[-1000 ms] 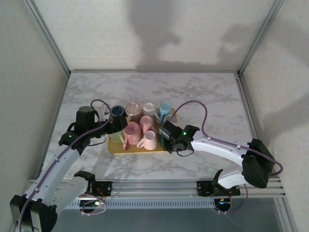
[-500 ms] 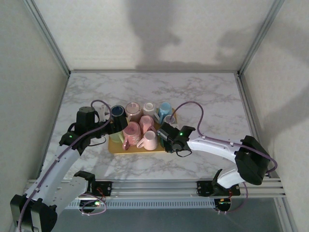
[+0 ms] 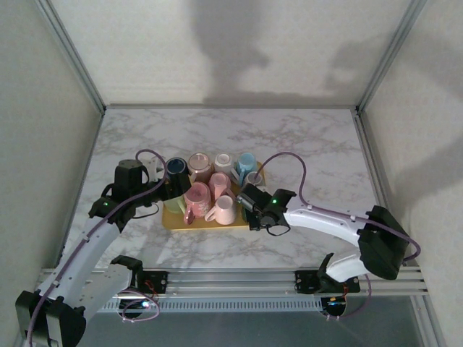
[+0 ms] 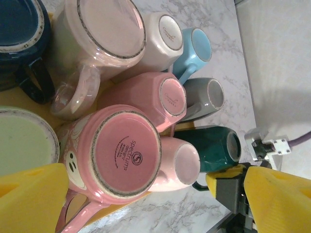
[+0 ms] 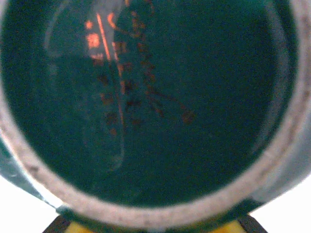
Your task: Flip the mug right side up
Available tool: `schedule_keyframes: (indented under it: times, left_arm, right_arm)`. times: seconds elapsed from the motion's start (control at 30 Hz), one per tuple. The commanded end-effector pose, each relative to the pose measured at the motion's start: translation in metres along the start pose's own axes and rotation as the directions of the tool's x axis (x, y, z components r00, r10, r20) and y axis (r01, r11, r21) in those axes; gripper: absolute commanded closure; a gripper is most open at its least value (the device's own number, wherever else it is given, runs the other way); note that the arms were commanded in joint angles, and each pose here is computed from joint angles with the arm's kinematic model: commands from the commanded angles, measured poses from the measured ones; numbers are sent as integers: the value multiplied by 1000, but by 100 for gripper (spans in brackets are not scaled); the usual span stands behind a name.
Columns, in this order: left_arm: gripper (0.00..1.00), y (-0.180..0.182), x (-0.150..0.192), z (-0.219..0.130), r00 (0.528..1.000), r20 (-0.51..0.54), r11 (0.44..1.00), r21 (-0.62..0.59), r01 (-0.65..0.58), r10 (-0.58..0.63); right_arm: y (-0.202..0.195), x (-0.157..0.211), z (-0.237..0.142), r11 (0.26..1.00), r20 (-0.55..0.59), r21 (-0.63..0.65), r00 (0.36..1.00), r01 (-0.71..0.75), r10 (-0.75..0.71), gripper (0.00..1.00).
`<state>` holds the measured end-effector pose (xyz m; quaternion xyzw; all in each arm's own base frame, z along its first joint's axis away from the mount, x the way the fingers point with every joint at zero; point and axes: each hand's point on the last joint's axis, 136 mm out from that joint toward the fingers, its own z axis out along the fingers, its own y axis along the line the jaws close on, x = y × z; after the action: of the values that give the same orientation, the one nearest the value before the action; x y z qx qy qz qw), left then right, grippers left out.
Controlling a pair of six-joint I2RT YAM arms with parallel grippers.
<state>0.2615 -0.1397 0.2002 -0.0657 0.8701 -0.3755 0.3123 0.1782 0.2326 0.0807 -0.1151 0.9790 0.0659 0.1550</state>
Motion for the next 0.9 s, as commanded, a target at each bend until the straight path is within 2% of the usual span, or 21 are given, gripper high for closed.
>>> schedule_keyframes:
  times: [0.0, 0.27, 0.4, 0.67, 0.87]
  left_arm:
    - [8, -16, -22, -8, 998, 60, 999, 32, -1, -1]
    - [8, -45, -49, -21, 992, 122, 994, 106, -1, -12]
    - [11, -71, -65, -33, 986, 160, 980, 199, 12, -45]
    - [12, -113, -91, -50, 979, 187, 943, 332, 14, -80]
    - [13, -140, -102, -57, 973, 181, 893, 447, 51, -146]
  right_arm:
    - [19, -12, -40, 993, 38, -112, 999, 33, -29, 97]
    - [32, -26, -111, 968, 89, -242, 995, 60, -40, 100]
    - [45, -48, -151, 935, 168, -348, 986, 67, -8, 100]
    - [59, -130, -224, 830, 385, -544, 915, 123, 117, 100]
    - [63, -200, -265, 693, 446, -697, 867, 183, 220, 100]
